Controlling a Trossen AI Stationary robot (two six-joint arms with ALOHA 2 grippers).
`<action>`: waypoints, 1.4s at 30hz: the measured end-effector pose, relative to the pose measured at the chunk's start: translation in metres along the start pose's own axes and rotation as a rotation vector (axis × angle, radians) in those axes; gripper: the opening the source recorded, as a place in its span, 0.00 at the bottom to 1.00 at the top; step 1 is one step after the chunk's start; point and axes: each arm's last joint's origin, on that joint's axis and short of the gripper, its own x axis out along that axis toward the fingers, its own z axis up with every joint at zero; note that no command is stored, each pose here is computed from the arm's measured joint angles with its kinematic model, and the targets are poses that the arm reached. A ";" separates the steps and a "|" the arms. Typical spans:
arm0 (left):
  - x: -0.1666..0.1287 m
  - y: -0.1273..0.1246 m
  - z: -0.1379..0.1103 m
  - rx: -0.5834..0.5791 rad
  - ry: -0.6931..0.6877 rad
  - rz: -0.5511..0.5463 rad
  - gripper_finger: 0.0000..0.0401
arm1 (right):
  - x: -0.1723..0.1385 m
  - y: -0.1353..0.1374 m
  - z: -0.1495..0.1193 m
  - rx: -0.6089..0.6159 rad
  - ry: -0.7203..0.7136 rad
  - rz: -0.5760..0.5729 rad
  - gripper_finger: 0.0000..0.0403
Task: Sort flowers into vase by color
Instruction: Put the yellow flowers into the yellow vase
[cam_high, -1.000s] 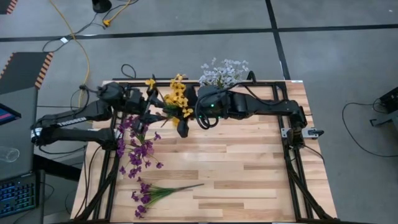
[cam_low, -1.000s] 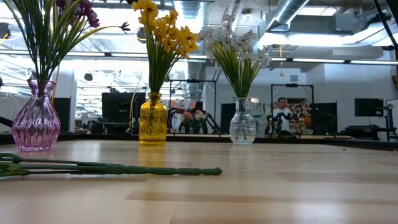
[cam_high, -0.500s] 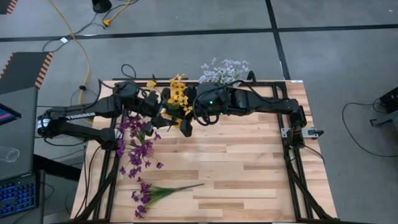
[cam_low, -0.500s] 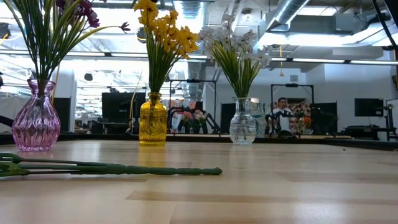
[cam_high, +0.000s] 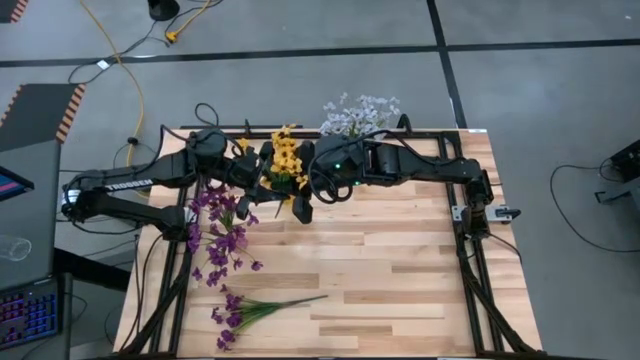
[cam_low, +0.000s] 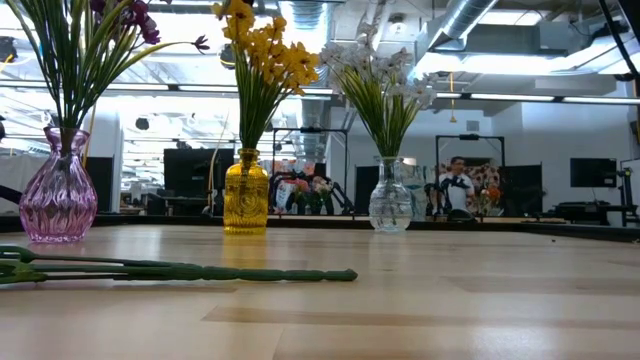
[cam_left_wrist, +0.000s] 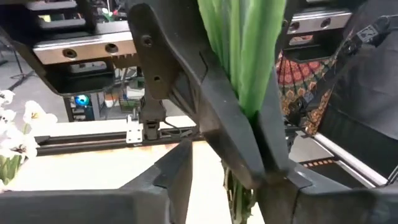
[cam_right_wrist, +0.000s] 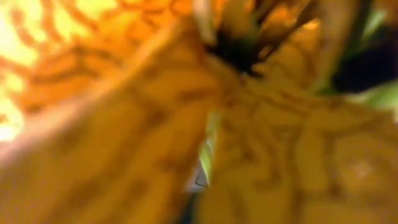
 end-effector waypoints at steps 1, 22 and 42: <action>0.000 0.000 0.000 0.000 0.000 -0.001 0.31 | 0.000 0.000 0.000 -0.002 0.000 -0.001 0.11; -0.004 -0.002 0.002 0.000 -0.011 0.004 0.05 | 0.000 0.000 0.004 0.000 -0.037 0.007 0.29; -0.082 -0.018 0.036 0.187 -0.213 0.306 0.05 | -0.104 0.005 0.025 -0.154 0.015 0.004 0.47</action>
